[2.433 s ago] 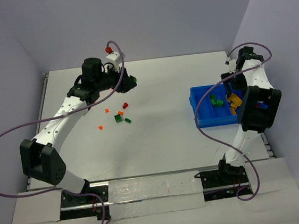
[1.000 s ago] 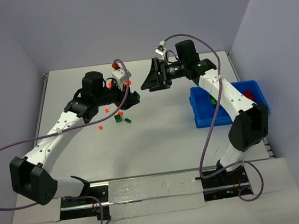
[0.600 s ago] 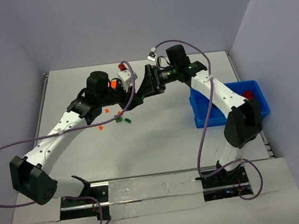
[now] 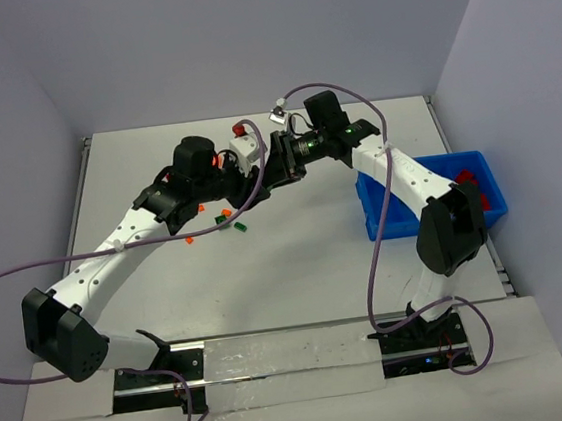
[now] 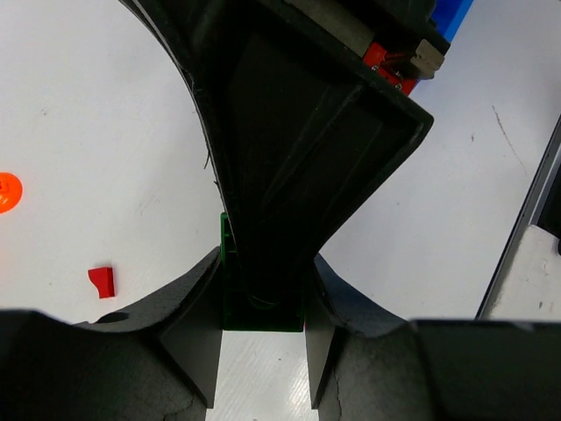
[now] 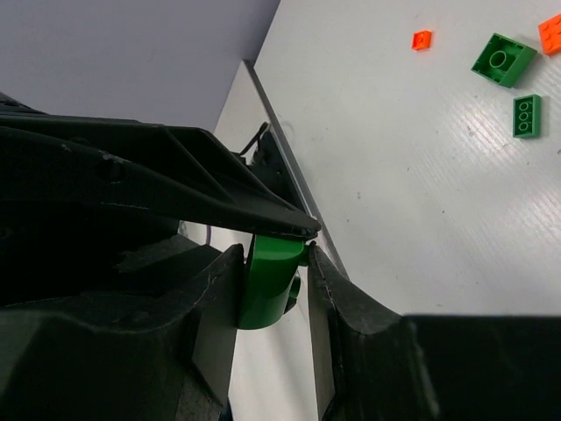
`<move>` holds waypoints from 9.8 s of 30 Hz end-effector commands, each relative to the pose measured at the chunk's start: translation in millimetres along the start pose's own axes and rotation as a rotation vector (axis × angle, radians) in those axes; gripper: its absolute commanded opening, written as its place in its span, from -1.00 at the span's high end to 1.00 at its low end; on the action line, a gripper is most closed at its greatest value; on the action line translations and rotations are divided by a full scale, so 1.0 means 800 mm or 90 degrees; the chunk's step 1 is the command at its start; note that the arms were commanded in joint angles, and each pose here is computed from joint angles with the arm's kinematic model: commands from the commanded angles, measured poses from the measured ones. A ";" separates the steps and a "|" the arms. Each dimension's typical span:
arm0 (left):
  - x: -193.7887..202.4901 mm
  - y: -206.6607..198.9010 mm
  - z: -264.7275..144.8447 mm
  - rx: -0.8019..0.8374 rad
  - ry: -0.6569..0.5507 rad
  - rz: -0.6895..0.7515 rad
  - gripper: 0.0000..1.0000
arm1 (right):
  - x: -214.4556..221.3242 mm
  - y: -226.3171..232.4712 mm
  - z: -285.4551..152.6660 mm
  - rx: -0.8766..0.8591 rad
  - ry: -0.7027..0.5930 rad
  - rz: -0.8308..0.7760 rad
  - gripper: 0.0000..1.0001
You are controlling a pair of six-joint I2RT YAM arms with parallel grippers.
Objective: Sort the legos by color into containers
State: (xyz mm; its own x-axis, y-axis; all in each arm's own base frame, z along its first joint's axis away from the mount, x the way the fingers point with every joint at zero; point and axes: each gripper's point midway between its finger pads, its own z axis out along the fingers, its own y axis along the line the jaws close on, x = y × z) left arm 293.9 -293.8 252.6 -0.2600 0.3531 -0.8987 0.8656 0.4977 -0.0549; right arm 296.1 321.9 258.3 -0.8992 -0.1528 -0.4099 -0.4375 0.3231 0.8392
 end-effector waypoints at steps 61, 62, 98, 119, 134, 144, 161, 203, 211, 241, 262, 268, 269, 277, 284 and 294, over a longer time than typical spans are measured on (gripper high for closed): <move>0.101 0.147 -0.030 -0.249 0.169 -0.151 -0.98 | 0.112 -0.353 -0.393 0.854 0.066 0.050 -0.42; 0.108 0.148 -0.028 -0.244 0.182 -0.149 -0.98 | 0.112 -0.352 -0.394 0.854 0.065 0.050 -0.54; 0.277 0.174 0.047 -0.037 0.381 -0.006 -0.25 | 0.030 -0.215 -0.323 0.645 -0.056 -0.046 -0.78; 0.049 0.041 -0.024 0.053 0.062 0.041 1.00 | -0.006 -0.050 -0.115 0.084 -0.141 -0.064 -1.00; -0.004 -0.038 -0.033 0.084 0.005 0.073 1.00 | 0.000 0.028 -0.027 -0.061 -0.069 -0.067 -0.96; -0.012 -0.033 -0.031 0.060 -0.002 0.081 1.00 | 0.020 0.009 -0.002 -0.038 -0.022 -0.044 -0.44; -0.005 0.027 -0.014 -0.091 0.040 0.044 -0.63 | 0.036 0.027 -0.028 -0.036 -0.019 -0.094 1.00; 0.092 0.203 -0.056 -0.282 0.105 -0.214 -0.98 | 0.103 -0.347 -0.407 0.827 0.048 0.033 0.45; 0.129 0.270 -0.078 -0.326 0.145 -0.264 -0.99 | 0.115 -0.361 -0.397 0.819 0.066 0.057 -0.52; 0.232 0.465 -0.015 -0.196 0.145 -0.163 -0.23 | 0.055 -0.262 -0.333 0.701 -0.003 -0.016 -1.00; 0.269 0.433 -0.011 -0.147 0.186 -0.194 -0.05 | 0.053 -0.264 -0.329 0.688 0.005 -0.012 -1.00; 0.273 0.417 -0.015 -0.137 0.189 -0.209 0.00 | 0.052 -0.263 -0.327 0.682 0.002 -0.010 -1.00; 0.272 0.416 -0.017 -0.137 0.187 -0.209 -0.01 | 0.052 -0.263 -0.328 0.683 0.002 -0.011 -1.00; 0.259 0.402 -0.022 -0.124 0.171 -0.236 -0.24 | 0.056 -0.261 -0.328 0.682 0.002 -0.011 -1.00; 0.253 0.373 -0.033 -0.099 0.171 -0.255 -0.19 | 0.055 -0.260 -0.327 0.680 0.000 -0.016 -1.00; 0.231 0.352 -0.042 -0.081 0.133 -0.238 0.03 | 0.055 -0.260 -0.325 0.676 -0.002 -0.014 -1.00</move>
State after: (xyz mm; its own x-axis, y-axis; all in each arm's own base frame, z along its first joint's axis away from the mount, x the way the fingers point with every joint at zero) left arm 468.6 -54.8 45.2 -0.7169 0.2923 -0.6330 0.5851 0.7459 -0.3183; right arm 341.4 2.1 145.6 -0.9079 -0.1722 -0.3823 -0.2209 0.9714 0.0870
